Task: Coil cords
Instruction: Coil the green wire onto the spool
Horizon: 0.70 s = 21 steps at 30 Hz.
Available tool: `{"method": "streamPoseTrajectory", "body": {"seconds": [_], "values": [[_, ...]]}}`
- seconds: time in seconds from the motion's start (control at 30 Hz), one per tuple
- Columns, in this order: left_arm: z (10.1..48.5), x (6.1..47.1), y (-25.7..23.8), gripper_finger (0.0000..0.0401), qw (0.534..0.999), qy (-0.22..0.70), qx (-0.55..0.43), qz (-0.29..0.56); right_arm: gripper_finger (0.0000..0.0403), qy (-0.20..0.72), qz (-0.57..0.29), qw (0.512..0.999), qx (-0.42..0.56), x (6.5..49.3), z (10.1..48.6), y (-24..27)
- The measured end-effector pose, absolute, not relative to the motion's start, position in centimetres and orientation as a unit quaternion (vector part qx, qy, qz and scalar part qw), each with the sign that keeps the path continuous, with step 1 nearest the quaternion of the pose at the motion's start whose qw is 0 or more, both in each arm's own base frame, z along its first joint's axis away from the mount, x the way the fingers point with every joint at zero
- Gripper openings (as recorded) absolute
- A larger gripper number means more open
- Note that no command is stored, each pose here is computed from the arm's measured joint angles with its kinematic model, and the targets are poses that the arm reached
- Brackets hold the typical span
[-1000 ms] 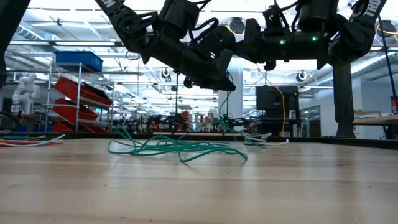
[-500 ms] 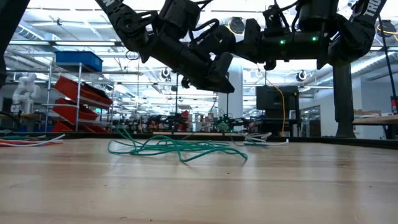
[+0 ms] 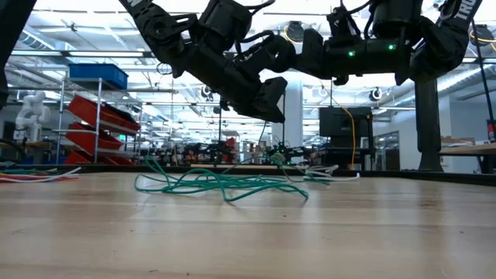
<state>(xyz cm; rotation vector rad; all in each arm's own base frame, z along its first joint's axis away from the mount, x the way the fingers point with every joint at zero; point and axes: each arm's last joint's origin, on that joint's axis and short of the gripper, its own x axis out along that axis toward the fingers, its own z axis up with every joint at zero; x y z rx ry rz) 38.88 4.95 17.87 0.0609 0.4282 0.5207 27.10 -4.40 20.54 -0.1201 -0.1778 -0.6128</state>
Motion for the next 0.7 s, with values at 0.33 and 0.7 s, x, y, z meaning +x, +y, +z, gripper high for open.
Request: {"method": "streamPoseTrajectory", "body": {"seconds": [0.33,0.7], "values": [[20.8,38.7,4.9,0.009,0.956,0.144,0.042,0.253,0.0,-0.119,-0.352,0.926,-0.065,26.5,21.2,-3.0],[20.4,38.5,5.0,0.009,0.948,0.172,0.072,0.259,0.0,-0.118,-0.405,0.903,-0.082,25.0,21.1,0.0]]}}
